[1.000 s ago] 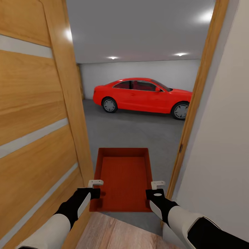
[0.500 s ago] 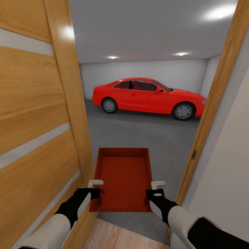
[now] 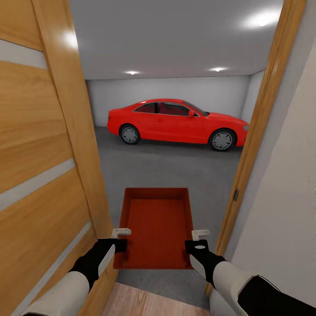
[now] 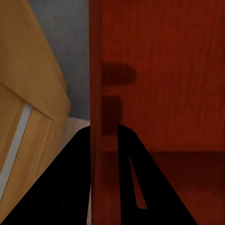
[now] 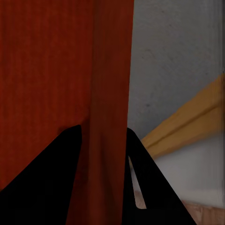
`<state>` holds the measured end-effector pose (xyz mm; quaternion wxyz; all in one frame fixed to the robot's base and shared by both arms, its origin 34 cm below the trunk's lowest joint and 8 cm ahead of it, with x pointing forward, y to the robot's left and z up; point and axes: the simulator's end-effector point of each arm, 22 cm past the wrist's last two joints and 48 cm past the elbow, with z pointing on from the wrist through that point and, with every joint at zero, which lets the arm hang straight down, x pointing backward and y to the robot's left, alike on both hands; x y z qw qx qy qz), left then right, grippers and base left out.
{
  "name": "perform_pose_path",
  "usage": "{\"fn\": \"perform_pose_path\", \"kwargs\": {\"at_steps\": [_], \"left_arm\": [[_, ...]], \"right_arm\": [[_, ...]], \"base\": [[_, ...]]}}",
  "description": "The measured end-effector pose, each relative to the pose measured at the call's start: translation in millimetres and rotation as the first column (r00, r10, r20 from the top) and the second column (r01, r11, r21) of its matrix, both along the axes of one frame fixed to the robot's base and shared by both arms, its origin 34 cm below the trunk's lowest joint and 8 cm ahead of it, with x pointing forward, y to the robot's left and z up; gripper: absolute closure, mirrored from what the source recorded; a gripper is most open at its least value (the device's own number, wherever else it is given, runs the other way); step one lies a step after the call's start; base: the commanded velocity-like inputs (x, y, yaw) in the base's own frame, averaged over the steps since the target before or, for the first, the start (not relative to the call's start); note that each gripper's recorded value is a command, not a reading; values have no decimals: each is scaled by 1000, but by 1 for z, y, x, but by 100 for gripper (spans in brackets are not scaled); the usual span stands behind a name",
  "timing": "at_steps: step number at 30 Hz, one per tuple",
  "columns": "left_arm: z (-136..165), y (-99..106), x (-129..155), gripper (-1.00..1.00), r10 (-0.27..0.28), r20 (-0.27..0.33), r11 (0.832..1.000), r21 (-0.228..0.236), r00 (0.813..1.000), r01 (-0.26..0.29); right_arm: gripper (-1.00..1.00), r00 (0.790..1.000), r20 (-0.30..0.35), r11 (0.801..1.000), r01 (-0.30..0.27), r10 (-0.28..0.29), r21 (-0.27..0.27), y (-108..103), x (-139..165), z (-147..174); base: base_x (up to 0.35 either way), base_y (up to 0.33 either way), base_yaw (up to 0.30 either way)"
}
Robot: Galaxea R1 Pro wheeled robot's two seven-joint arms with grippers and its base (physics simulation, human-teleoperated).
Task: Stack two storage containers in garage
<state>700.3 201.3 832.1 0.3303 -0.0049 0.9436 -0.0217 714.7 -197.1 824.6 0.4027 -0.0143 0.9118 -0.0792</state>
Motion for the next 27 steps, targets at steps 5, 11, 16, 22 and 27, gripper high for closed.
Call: {"fn": "perform_pose_path", "kwargs": {"at_steps": [5,11,16,22,27], "left_arm": [[0,0,0,100,0,1,1000,0,1000,0],[1,0,0,100,-1,2,1000,0,1000,1],[1,0,0,100,0,2,1000,-1,1000,0],[1,-1,0,100,-1,3,1000,0,1000,1],[1,0,1,100,-1,3,1000,0,1000,1]], "right_arm": [[100,1000,1,1000,0,0,-1,0,0,0],[100,1000,1,1000,-1,1,0,0,0,1],[100,1000,2,1000,-1,1,-1,0,0,1],[100,1000,2,1000,0,0,0,-1,1,1],[100,1000,2,1000,0,0,0,0,1,1]], "base": [[0,0,-126],[95,88,-30],[213,216,-2],[150,127,0],[16,11,-126]]}}
